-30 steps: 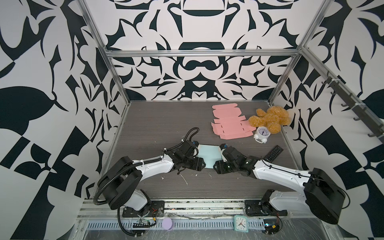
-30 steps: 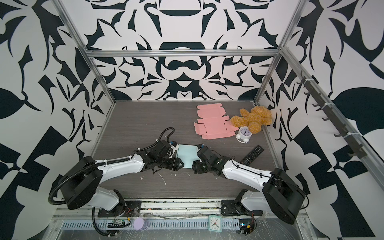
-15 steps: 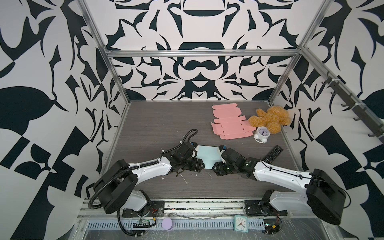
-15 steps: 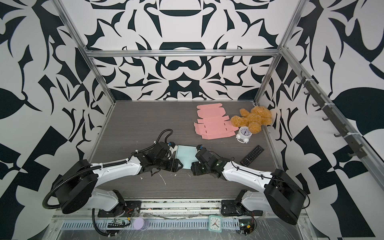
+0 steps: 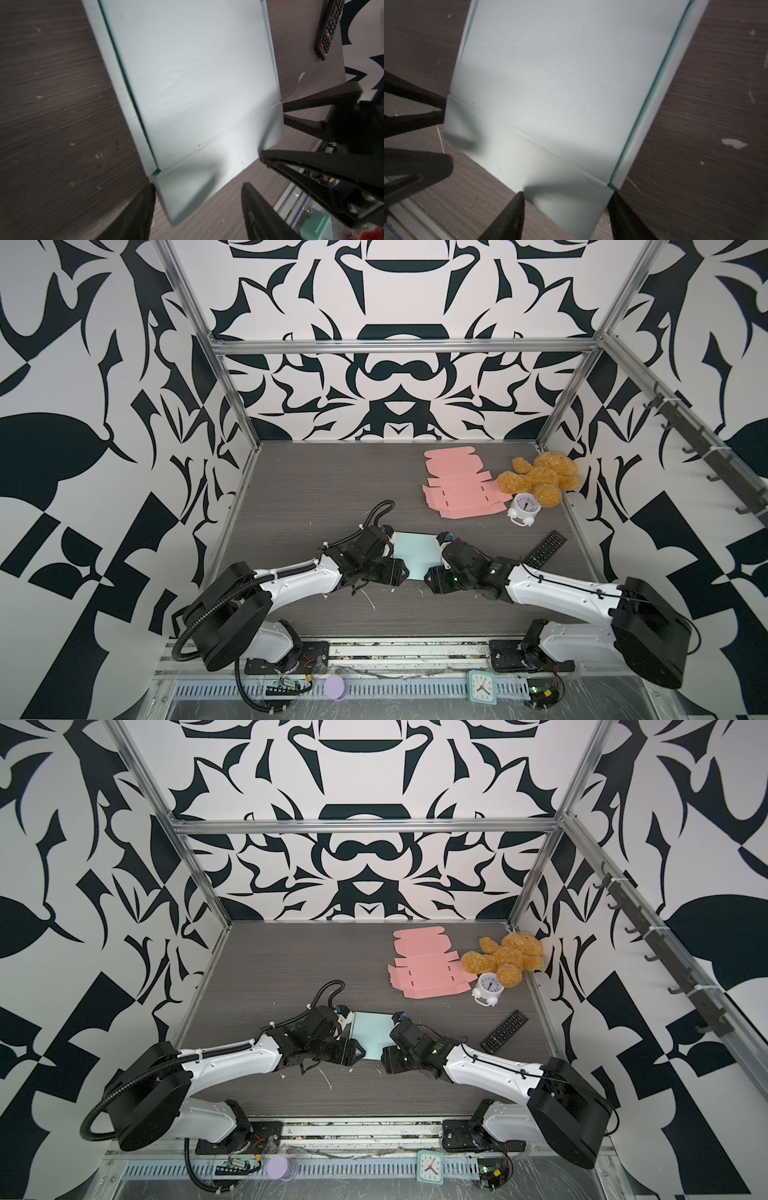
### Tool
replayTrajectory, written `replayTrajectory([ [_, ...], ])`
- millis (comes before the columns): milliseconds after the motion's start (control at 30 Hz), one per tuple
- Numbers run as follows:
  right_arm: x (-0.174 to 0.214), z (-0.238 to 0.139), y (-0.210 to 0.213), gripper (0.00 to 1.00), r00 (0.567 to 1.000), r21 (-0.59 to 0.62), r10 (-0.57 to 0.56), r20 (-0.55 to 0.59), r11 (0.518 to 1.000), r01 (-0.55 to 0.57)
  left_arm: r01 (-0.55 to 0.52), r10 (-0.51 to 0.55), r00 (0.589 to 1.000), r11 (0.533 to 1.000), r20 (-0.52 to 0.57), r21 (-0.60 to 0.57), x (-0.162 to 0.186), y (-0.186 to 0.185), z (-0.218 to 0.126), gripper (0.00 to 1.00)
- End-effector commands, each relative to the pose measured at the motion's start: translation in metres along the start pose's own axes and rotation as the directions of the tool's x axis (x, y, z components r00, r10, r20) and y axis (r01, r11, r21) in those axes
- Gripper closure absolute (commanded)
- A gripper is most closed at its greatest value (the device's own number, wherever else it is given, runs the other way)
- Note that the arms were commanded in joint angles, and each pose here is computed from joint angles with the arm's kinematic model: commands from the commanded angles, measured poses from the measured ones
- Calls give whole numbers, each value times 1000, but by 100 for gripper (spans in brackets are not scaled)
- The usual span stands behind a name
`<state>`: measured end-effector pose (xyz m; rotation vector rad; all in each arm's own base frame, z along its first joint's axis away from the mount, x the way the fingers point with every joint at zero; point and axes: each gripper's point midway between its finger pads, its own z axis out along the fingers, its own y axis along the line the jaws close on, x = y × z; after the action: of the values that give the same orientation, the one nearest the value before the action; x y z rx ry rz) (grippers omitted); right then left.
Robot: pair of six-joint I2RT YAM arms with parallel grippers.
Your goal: Fold the paper box
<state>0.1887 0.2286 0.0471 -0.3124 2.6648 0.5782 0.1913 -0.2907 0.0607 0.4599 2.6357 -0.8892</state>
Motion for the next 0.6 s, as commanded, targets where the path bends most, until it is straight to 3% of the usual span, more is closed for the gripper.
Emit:
replayTrajectory([
  [0, -7, -2, 1, 34, 999, 2, 6, 41, 1000, -6, 7, -7, 1000, 1000, 0, -6, 3, 3, 4, 35],
  [167, -8, -1, 2, 35, 999, -1, 5, 42, 1000, -5, 8, -8, 1000, 1000, 1, 0, 4, 2, 4, 38],
  [567, -9, -4, 8, 35, 999, -8, -1, 48, 1000, 1, 18, -18, 1000, 1000, -11, -4, 14, 5, 3, 36],
])
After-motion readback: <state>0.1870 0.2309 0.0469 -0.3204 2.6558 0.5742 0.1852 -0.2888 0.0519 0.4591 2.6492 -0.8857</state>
